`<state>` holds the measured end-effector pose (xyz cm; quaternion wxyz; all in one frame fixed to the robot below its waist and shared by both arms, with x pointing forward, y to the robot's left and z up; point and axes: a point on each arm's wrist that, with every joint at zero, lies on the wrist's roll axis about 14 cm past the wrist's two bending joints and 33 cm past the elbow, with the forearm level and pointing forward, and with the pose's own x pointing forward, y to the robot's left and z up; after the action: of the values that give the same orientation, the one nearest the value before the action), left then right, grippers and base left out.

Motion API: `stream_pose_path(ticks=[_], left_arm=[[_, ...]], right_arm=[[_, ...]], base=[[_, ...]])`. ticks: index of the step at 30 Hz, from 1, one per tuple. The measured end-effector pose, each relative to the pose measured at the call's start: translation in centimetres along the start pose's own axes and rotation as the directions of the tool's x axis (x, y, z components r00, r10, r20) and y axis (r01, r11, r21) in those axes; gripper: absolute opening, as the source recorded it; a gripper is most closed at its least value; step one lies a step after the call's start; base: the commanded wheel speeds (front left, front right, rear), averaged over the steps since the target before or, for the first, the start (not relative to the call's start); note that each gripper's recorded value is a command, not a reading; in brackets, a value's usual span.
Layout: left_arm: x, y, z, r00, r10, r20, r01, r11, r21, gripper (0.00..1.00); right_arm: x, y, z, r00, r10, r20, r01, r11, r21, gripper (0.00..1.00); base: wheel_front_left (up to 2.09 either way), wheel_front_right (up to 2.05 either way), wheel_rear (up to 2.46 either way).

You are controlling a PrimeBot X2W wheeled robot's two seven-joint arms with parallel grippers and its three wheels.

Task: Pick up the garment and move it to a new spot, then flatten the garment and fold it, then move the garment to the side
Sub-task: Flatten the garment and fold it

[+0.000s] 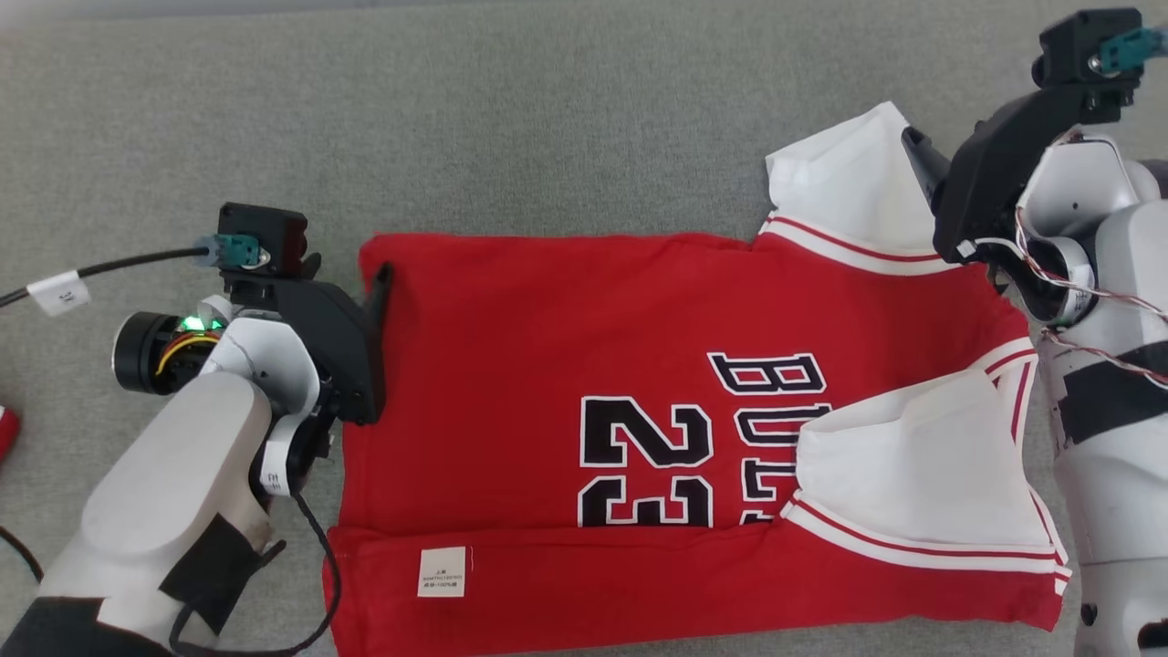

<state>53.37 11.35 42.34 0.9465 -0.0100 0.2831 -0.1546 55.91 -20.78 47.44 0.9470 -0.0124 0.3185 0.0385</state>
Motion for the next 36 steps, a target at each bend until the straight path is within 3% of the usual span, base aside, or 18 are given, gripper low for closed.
stream_pose_path(ticks=[8,25,36], left_arm=[[1.7,0.8,-2.1,0.996,0.002,-0.086,-0.001,1.000,0.010,1.00],[0.6,-1.1,2.6,0.999,-0.039,0.024,0.038,0.998,0.039,1.00],[2.0,-1.1,-0.6,0.996,-0.024,-0.087,0.027,0.999,0.040,1.00]], right_arm=[[2.7,-0.1,-1.8,0.998,-0.008,-0.070,0.006,0.999,-0.034,1.00],[2.1,-1.3,-1.0,0.999,-0.031,-0.029,0.031,0.999,-0.024,1.00],[2.8,-1.5,-1.2,0.999,-0.033,-0.040,0.032,0.999,-0.027,1.00]], base=[[0.00,0.00,0.00],[0.00,0.00,0.00],[0.00,0.00,0.00]])
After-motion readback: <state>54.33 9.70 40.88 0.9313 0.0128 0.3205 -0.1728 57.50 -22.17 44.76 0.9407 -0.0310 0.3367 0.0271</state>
